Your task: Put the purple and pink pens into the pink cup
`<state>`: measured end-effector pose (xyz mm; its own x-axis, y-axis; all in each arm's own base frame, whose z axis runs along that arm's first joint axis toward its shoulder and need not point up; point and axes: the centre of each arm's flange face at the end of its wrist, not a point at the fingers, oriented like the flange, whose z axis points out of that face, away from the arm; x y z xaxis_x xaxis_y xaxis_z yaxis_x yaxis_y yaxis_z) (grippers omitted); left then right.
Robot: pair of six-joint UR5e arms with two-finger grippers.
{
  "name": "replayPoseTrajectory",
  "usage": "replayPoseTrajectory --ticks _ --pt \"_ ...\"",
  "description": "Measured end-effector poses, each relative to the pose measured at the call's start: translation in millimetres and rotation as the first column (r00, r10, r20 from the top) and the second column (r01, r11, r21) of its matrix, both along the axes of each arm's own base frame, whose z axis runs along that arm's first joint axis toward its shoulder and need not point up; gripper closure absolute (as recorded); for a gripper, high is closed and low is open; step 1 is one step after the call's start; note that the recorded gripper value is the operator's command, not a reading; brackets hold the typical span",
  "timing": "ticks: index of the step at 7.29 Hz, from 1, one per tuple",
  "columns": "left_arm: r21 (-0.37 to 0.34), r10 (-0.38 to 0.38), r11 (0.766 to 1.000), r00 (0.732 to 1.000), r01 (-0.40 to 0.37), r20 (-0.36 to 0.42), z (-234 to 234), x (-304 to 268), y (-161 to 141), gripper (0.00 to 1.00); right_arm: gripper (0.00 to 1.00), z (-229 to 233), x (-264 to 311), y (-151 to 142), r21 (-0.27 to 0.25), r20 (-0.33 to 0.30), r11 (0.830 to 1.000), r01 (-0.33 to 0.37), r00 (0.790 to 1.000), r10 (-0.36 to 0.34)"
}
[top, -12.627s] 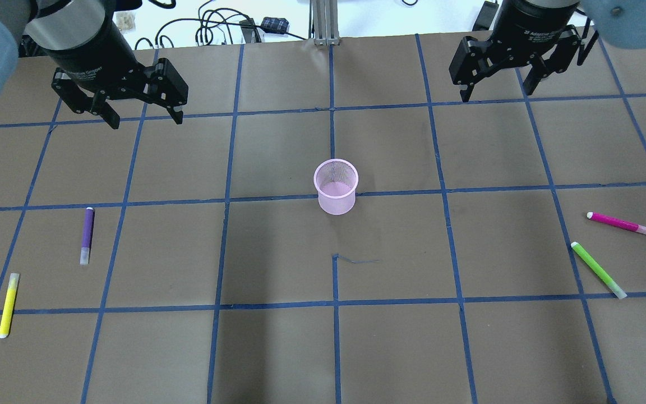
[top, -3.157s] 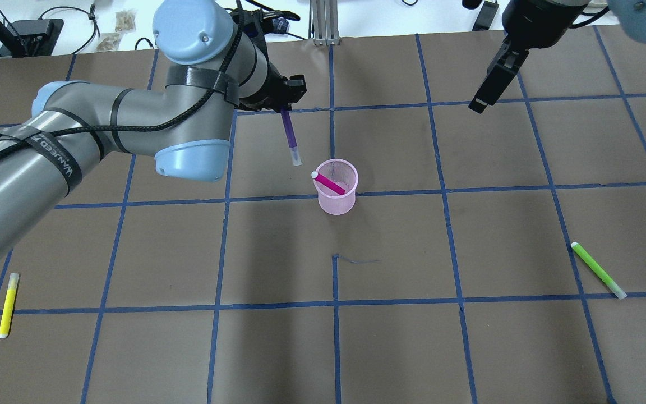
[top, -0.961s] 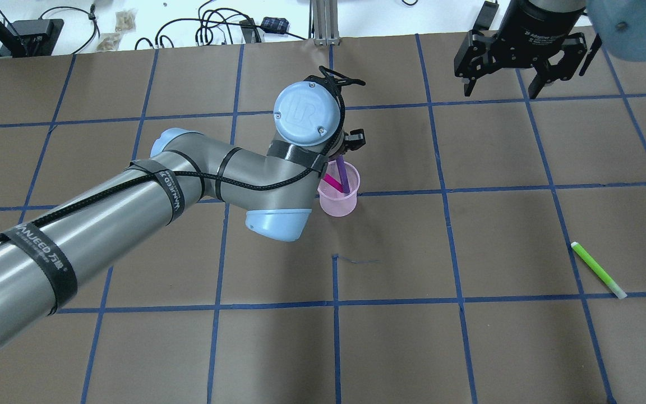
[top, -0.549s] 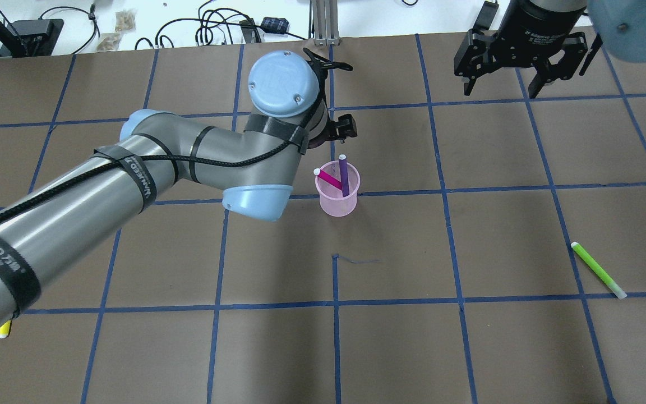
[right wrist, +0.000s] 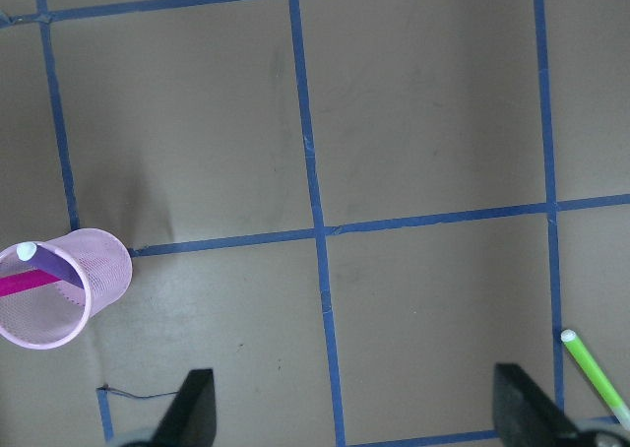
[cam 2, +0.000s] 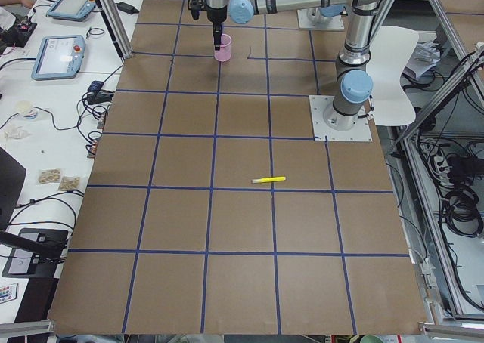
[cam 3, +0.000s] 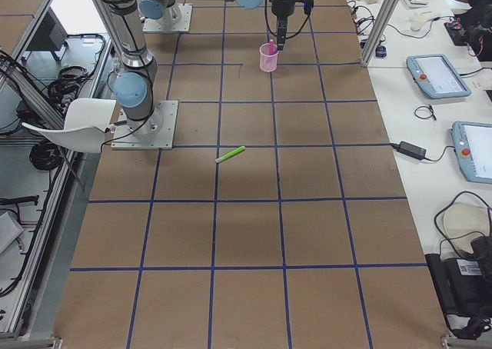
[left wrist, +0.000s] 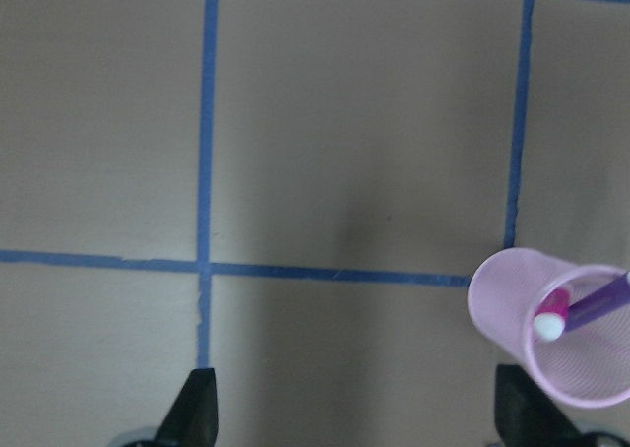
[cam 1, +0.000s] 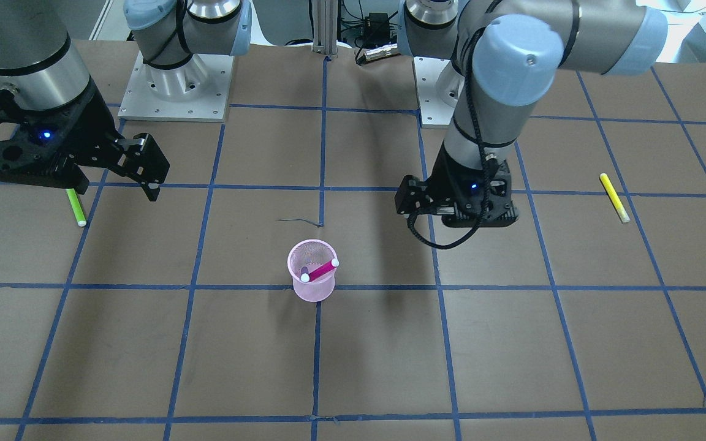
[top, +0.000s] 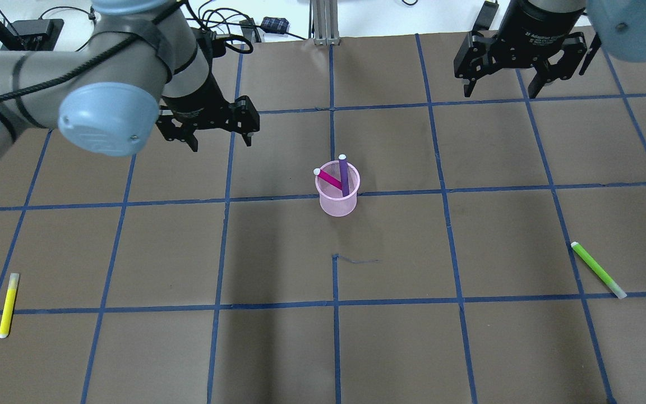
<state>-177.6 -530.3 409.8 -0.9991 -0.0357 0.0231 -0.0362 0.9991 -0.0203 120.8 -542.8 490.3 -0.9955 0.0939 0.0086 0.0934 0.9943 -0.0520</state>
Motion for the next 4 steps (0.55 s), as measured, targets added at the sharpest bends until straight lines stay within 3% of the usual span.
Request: replayPoseTrajectory --ticks 2,4 --pt "0.029 -0.016 0.999 1.0 0.016 0.003 41.6 41.3 23.0 0.0 0.0 -0.9 0.0 -0.6 0.002 0.0 1.0 -0.002 1.0 0.002" --pt "0.023 0.023 0.999 1.0 -0.023 -0.002 62.3 75.7 30.9 0.0 0.0 -0.4 1.3 0.3 0.002 -0.001 1.0 -0.006 1.0 0.006"
